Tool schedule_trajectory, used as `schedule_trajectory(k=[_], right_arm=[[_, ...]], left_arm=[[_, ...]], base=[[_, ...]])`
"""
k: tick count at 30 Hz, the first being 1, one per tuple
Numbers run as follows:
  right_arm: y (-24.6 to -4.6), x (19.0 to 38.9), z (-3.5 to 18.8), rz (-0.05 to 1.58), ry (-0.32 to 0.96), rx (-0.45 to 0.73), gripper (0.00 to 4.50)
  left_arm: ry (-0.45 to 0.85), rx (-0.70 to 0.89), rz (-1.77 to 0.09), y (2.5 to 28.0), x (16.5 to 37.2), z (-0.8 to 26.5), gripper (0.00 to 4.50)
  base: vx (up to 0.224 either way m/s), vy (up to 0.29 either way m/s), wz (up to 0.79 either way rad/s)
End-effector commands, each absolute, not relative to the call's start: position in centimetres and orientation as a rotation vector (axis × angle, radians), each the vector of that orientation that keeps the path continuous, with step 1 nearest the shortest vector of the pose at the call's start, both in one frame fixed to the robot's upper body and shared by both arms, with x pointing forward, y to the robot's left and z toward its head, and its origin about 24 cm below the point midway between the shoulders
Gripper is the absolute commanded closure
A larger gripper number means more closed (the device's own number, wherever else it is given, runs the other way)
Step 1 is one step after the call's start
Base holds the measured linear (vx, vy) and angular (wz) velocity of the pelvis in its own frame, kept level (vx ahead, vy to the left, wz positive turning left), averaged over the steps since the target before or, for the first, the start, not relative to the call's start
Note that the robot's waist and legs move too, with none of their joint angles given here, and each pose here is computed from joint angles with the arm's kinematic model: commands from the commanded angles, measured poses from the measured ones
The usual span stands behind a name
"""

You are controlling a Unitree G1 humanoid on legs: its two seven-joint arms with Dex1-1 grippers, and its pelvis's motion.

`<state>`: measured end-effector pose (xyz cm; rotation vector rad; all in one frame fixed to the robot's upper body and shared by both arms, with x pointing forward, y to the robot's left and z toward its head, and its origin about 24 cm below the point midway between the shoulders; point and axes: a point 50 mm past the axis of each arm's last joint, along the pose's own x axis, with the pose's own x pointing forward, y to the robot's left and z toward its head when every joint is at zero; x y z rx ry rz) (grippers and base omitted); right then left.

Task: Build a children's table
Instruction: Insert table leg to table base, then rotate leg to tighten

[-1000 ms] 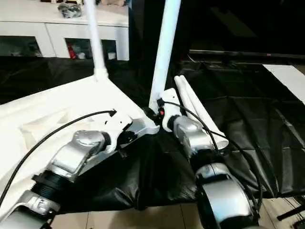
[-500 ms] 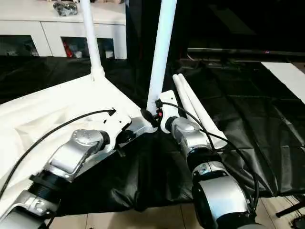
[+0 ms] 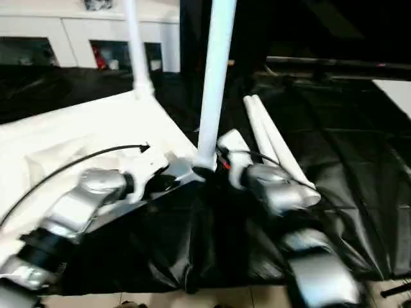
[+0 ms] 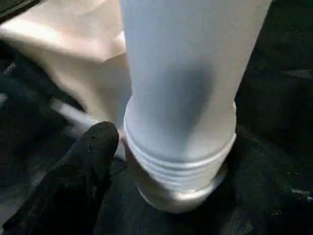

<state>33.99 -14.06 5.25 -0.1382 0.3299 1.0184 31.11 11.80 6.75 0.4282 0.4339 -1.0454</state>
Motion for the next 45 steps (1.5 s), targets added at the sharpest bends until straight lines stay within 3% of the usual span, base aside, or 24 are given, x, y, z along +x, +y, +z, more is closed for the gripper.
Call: schedule_trajectory(k=[1, 10, 23, 37, 41, 45], right_arm=[[-13.6, 33.1, 5.3, 1.137, 0.34, -0.172, 0.79], [-14.0, 31.8, 5.5, 1.236, 0.356, -0.219, 0.79], [-13.4, 31.8, 5.5, 1.229, 0.349, -0.217, 0.79], [-13.0, 31.7, 4.9, 1.21, 0.365, -0.175, 1.73], [-12.8, 31.7, 4.2, 1.155, 0.38, -0.16, 1.76], [-12.4, 33.0, 3.0, 0.896, 0.396, -0.112, 1.76]], left_arm=[[0.361, 0.443, -1.133, 11.0, 31.0, 7.7, 4.5], [0.403, 0.447, -1.276, 11.9, 30.2, 7.4, 4.5], [0.412, 0.454, -1.301, 12.1, 30.0, 7.1, 4.5], [0.415, 0.445, -1.281, 12.3, 30.1, 6.8, 4.5], [0.401, 0.42, -1.214, 12.1, 30.7, 6.7, 4.5], [0.392, 0.385, -1.06, 11.2, 32.0, 6.5, 4.5]], base=[[0.0, 0.0, 0.0], [0.0, 0.0, 0.0], [0.0, 0.0, 0.0], [0.0, 0.0, 0.0], [0.0, 0.0, 0.0], [0.0, 0.0, 0.0]])
